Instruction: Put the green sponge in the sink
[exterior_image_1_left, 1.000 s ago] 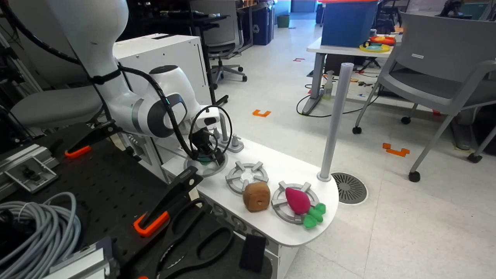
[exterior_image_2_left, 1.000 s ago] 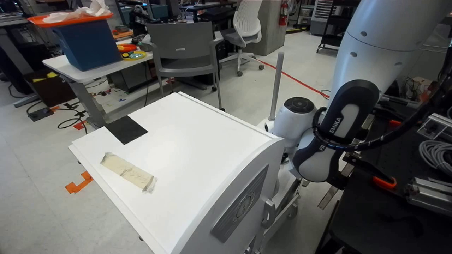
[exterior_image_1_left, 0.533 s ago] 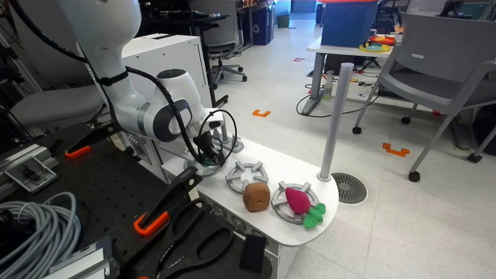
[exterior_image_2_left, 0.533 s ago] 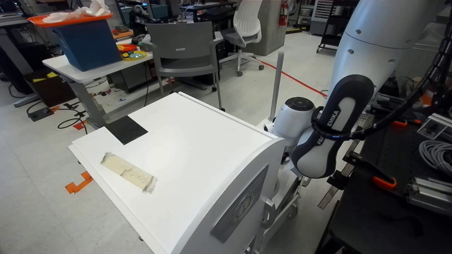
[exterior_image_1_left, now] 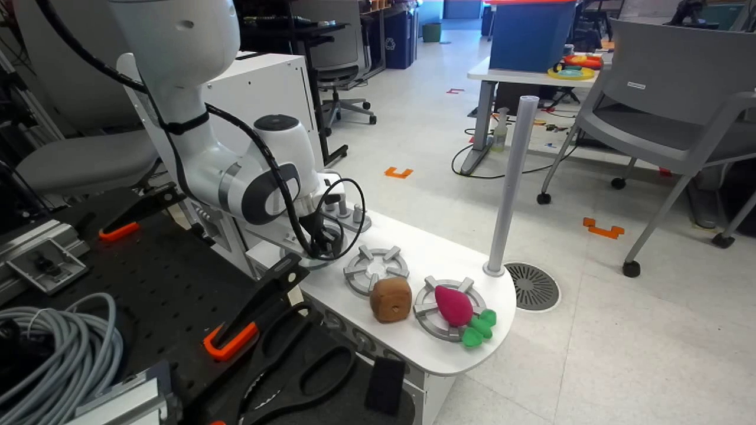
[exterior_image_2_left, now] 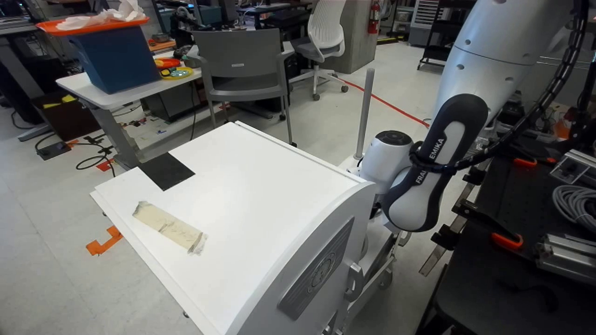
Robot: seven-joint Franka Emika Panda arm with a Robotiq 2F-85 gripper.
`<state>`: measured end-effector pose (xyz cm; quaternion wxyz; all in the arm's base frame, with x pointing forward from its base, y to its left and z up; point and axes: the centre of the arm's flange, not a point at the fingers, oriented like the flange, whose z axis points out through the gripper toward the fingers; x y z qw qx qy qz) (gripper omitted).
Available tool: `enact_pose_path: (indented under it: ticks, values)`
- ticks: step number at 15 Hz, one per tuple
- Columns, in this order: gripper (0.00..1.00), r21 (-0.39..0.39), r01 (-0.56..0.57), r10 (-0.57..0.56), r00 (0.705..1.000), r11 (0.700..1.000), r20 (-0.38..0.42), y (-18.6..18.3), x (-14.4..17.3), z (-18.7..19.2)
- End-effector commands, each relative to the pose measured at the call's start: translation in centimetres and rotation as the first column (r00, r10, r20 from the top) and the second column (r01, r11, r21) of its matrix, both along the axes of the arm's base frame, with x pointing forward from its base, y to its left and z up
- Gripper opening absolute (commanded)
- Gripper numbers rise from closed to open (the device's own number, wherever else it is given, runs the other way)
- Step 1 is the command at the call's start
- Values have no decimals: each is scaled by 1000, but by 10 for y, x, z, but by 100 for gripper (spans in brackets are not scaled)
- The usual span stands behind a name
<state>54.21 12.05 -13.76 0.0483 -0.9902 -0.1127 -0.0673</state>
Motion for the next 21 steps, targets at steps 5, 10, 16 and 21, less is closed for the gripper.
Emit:
enact_pose_path:
  ticks: [5, 10, 16, 21]
  values:
    - [88, 10, -6, 6, 1000, 1000, -20, 0, 6, -10]
    - [100, 11, -1, 1, 999, 1000, -34, 8, -2, 1]
    - [100, 32, 14, -11, 996, 999, -87, 13, -43, 54]
    - [100, 27, 60, -59, 996, 998, -62, 12, -74, 101]
